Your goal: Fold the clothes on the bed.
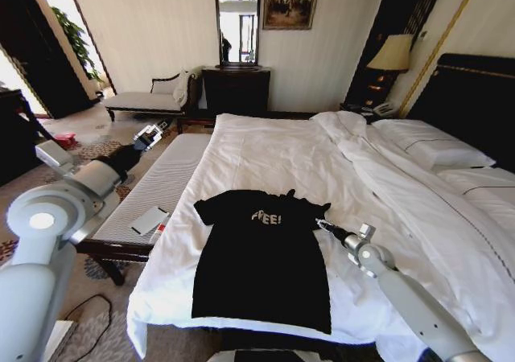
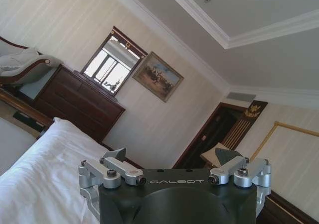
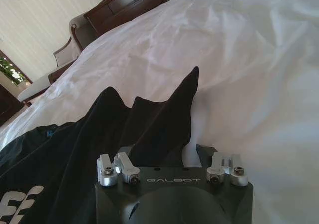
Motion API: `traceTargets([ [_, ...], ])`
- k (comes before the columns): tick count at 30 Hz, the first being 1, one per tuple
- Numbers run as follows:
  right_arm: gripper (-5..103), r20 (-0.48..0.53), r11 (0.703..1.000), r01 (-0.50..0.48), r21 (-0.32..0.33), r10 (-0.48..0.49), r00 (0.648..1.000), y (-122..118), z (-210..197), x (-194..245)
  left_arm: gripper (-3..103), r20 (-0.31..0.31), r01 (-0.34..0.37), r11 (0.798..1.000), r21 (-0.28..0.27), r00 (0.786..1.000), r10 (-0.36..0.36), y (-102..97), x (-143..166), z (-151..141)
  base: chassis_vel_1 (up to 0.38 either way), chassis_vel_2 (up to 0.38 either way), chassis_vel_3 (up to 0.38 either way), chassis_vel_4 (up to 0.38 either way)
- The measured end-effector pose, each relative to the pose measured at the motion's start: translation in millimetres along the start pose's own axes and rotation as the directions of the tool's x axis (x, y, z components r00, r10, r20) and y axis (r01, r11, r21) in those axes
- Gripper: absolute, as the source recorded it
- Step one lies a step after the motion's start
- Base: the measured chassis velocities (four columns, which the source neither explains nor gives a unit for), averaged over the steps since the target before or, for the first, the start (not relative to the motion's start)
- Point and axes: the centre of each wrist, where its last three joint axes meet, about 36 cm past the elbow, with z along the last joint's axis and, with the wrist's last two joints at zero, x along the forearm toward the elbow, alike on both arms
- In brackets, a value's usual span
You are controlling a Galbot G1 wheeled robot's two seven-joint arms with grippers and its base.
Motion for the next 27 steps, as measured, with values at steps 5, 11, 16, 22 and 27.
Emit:
traceTargets([
  [5,53,0.009,1.000,0.003,0.006,-0.004,1.000,-1.8,-0.7,2.6,100,-0.001,0.001,1.000,-0.002,1.000,-0.001,0.0,-0.6,0.5,0.000,0.000,0.000,0.000],
  [11,32,0.022,1.000,-0.006,0.015,0.006,1.000,-3.9,0.4,7.1,100,-0.004,0.002,1.000,-0.005,1.000,-0.002,-0.8,0.0,1.3,0.000,0.000,0.000,0.000],
  [16,15,0.039,1.000,-0.013,0.016,0.012,0.999,-5.1,-0.8,11.5,100,-0.002,0.002,1.000,-0.010,1.000,-0.002,-1.3,0.4,0.4,0.000,0.000,0.000,0.000],
  [22,1,0.061,1.000,-0.027,0.010,0.026,0.998,-6.5,-1.8,20.1,100,0.000,0.005,1.000,-0.009,1.000,-0.005,-0.4,0.1,-0.4,0.000,0.000,0.000,0.000],
  [27,0,0.070,0.999,-0.040,0.000,0.039,0.997,-10.1,-1.2,32.6,100,0.004,0.009,1.000,-0.005,1.000,-0.009,1.8,-1.1,-2.1,0.000,0.000,0.000,0.000],
])
